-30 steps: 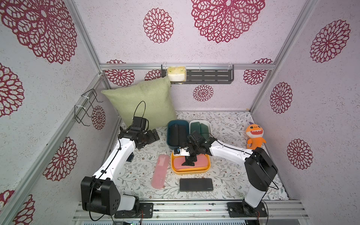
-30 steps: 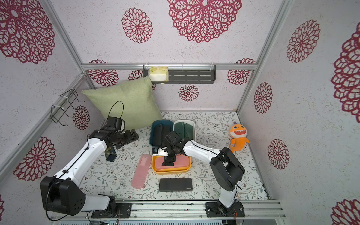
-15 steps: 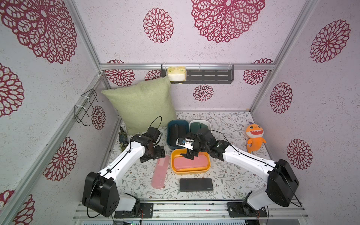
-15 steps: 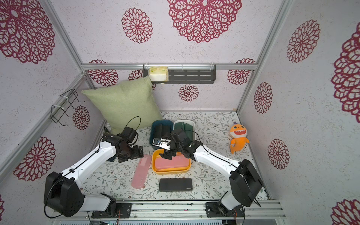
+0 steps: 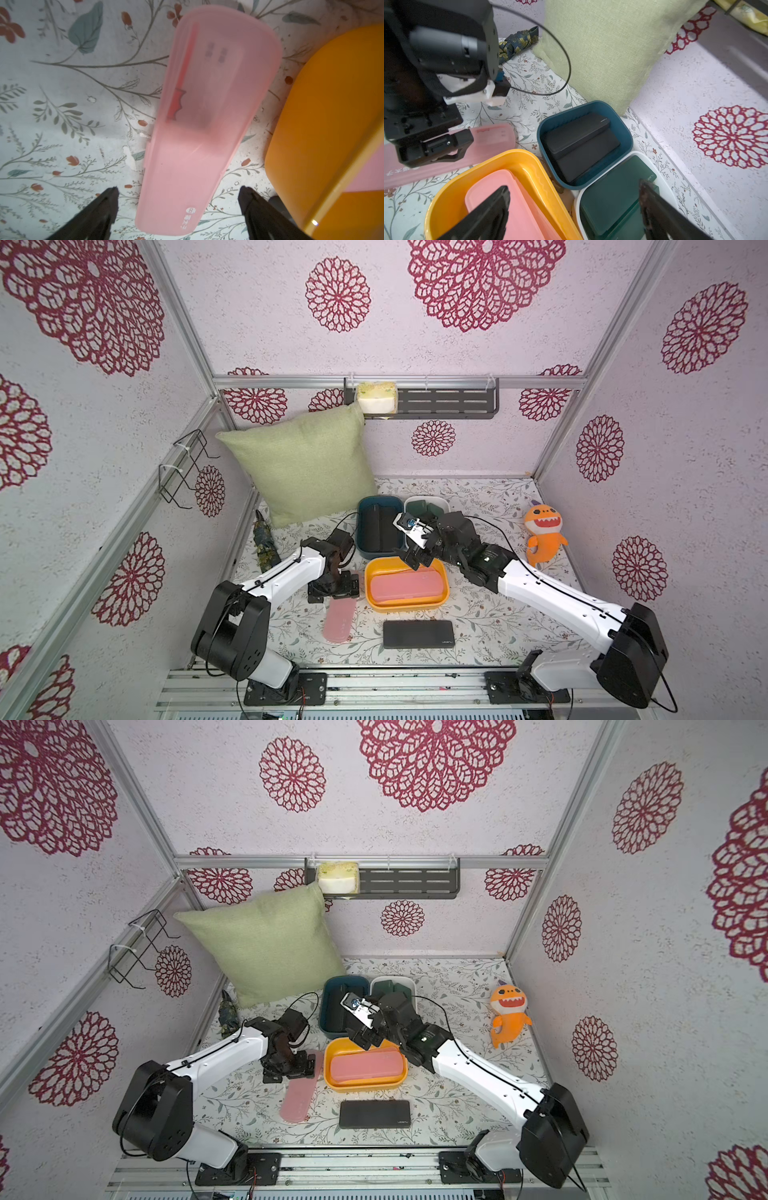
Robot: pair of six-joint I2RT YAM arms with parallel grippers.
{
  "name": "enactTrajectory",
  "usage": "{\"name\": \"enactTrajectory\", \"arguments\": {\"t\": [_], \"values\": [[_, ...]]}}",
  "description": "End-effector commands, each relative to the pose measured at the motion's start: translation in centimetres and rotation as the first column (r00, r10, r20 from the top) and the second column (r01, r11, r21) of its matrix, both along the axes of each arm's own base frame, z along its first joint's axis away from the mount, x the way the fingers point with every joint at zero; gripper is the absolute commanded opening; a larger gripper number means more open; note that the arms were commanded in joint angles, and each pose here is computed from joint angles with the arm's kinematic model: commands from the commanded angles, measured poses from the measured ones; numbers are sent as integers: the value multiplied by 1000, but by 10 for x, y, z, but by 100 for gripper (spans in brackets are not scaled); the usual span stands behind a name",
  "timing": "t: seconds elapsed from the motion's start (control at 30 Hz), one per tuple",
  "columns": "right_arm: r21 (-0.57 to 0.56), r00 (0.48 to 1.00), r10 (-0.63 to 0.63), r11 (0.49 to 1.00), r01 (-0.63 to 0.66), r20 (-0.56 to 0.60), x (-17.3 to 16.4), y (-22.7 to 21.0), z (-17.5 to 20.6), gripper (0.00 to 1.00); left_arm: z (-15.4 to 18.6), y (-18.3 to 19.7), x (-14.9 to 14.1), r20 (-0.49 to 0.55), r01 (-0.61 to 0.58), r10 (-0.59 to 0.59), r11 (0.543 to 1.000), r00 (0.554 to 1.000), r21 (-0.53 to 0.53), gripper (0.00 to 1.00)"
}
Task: Place the pencil cases by color into the storage box
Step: Pick up the pencil case from the center of the board.
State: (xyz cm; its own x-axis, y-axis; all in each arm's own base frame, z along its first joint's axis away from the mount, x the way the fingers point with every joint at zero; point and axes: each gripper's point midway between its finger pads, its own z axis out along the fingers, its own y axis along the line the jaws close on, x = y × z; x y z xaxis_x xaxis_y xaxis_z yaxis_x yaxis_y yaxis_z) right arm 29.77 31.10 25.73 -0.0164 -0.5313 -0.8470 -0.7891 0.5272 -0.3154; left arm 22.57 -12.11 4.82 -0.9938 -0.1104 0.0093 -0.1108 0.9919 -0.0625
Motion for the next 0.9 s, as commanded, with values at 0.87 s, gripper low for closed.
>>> {"name": "enactTrajectory", "arguments": {"t": [0.87], "values": [[24, 997, -66, 997, 67, -28, 5, -9, -2, 99, -41, -16, 10, -1, 77, -77, 994, 997, 79, 97]]}}
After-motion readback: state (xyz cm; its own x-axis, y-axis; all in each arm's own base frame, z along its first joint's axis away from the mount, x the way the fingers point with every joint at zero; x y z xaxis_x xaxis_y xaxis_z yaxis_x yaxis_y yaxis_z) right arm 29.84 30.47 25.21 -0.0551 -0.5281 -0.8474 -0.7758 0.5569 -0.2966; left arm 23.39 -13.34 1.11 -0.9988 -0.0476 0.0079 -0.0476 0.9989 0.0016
